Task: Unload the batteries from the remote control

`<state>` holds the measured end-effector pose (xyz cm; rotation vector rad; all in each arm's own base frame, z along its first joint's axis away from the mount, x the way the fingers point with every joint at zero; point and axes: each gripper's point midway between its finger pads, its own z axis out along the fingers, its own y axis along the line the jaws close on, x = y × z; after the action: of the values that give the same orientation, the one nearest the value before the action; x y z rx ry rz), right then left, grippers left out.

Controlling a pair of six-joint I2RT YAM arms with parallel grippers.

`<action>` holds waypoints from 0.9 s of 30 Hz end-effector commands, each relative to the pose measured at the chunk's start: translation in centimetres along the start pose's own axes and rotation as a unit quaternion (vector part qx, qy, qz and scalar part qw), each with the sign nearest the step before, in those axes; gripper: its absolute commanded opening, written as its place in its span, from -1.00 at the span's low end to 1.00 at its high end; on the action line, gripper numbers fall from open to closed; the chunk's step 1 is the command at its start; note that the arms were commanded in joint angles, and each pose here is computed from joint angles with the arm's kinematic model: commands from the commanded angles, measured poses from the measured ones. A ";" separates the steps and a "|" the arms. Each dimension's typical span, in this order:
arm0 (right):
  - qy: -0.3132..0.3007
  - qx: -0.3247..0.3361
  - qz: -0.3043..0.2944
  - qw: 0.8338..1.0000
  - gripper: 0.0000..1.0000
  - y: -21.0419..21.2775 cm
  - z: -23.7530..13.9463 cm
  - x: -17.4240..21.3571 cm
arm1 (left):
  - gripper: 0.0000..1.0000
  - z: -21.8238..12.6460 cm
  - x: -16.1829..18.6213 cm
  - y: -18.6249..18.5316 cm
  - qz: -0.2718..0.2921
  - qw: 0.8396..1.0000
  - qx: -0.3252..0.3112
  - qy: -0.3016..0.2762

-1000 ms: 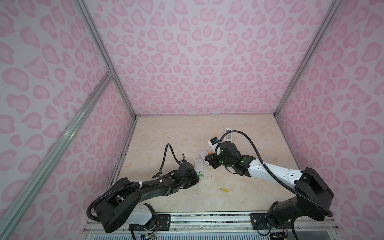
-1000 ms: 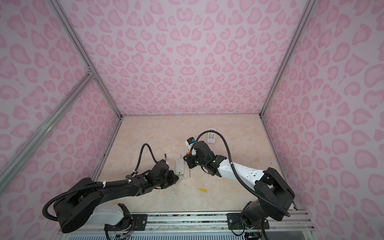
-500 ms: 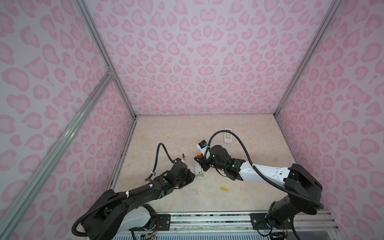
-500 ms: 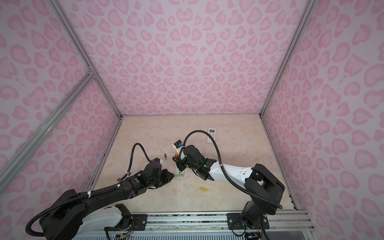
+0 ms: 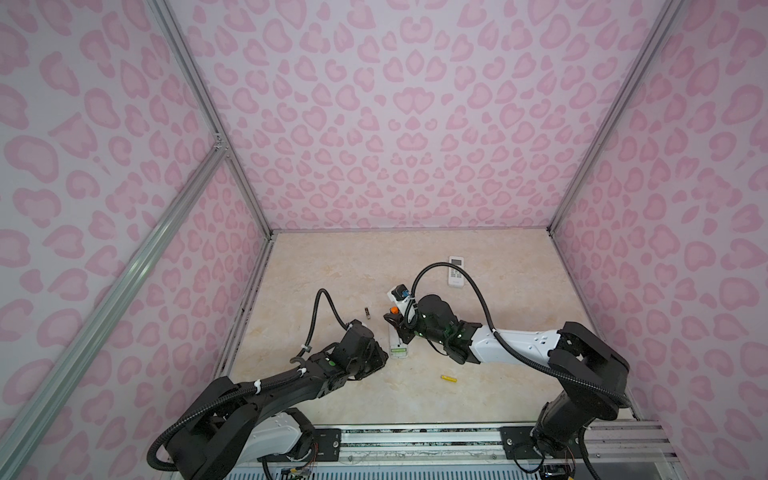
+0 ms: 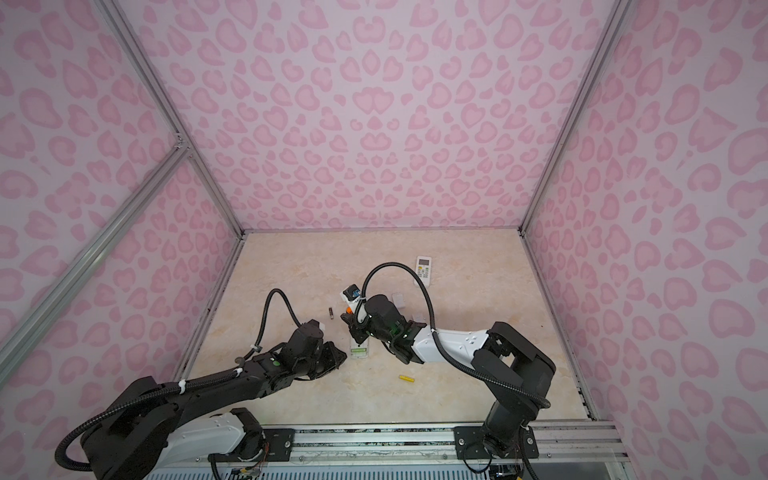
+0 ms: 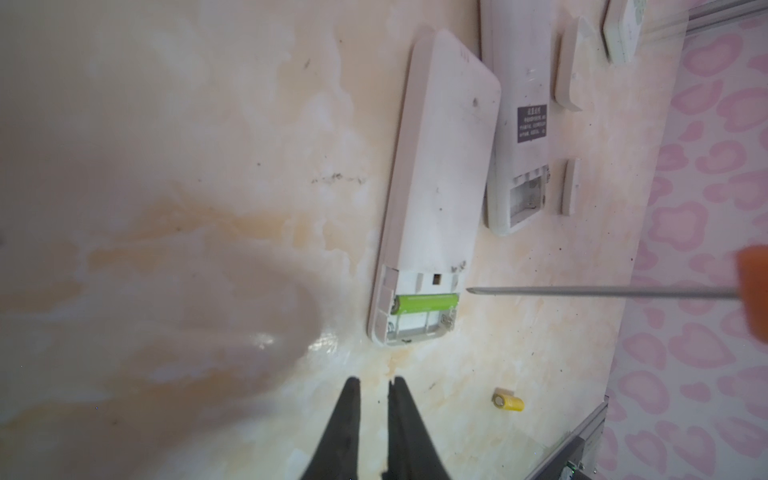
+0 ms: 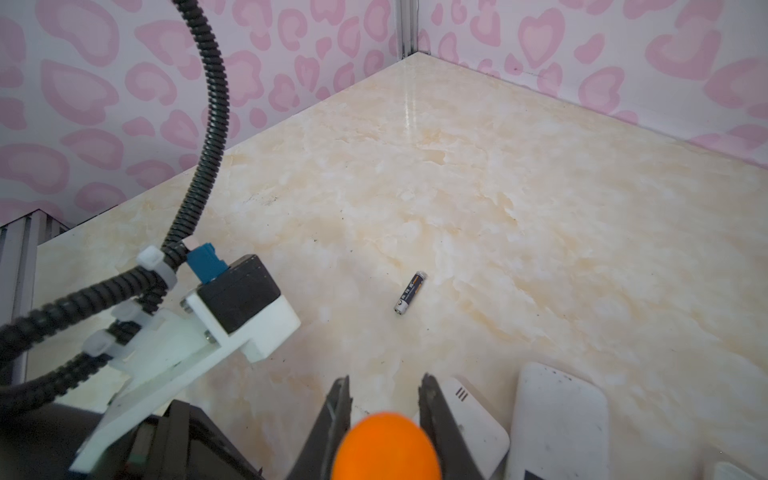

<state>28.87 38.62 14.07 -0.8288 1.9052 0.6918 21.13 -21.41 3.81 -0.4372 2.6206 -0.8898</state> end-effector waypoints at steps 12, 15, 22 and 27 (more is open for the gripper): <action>-0.008 -0.011 -0.010 1.000 -1.00 0.0 -0.2 1.3 | -0.65 0.3 -0.3 -0.5 0.009 1.000 0.003 0.001; -0.013 -0.006 -0.009 1.000 -1.00 -0.4 -0.3 1.6 | -0.64 0.3 -0.2 -0.5 0.009 1.000 0.003 0.002; -0.030 -0.016 -0.012 0.999 -1.00 -0.3 -0.5 1.8 | -0.65 0.3 -0.1 -0.5 0.007 1.000 0.006 0.006; -0.050 -0.019 -0.014 0.998 -1.00 -0.2 -0.7 1.7 | -0.65 0.2 0.0 -0.7 0.006 1.000 0.009 0.006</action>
<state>28.16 37.45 12.93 -0.8170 1.8205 0.7408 21.04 -21.68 3.49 -0.4217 2.6431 -0.8895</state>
